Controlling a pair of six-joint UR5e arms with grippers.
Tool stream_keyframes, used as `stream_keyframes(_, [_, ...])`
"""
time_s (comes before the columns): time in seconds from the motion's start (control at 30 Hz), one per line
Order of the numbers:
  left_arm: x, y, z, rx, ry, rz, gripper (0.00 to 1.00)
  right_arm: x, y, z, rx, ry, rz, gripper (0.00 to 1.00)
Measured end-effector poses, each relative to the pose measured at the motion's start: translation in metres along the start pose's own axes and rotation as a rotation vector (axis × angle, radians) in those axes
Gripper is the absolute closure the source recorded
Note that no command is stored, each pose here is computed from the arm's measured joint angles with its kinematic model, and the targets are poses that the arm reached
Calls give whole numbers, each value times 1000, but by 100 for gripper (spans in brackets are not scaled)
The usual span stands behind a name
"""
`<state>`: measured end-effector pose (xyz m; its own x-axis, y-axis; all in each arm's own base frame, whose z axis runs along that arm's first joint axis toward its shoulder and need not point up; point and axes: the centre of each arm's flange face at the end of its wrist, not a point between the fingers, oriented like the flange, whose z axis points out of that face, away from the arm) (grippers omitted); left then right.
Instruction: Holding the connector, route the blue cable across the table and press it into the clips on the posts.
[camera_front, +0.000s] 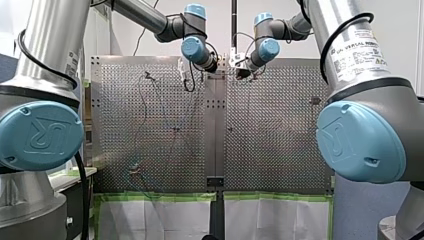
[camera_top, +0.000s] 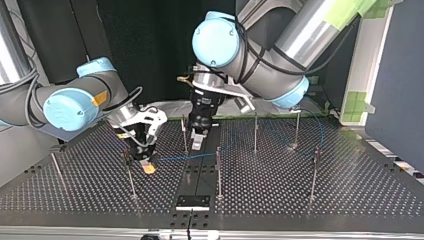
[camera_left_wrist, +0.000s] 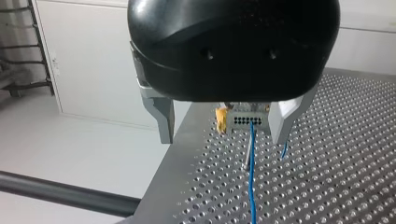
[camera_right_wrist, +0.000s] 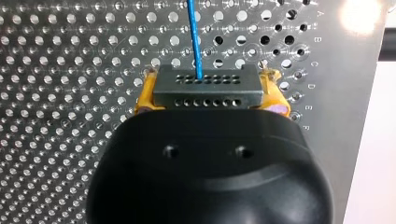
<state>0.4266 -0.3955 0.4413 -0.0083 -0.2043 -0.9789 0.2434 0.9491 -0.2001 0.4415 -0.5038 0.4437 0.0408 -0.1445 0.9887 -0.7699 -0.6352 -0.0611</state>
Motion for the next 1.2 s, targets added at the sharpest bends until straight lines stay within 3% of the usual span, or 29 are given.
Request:
stream_keyframes(0.9, [45, -18, 83, -43, 43, 31, 0, 0, 0, 0, 1, 0, 3, 100])
stream_keyframes(1.03, [48, -16, 97, -50, 36, 29, 0, 0, 0, 0, 1, 0, 3, 100])
stream_keyframes(1.2, [32, -15, 108, -55, 3, 18, 0, 1, 0, 0, 1, 1, 3, 100])
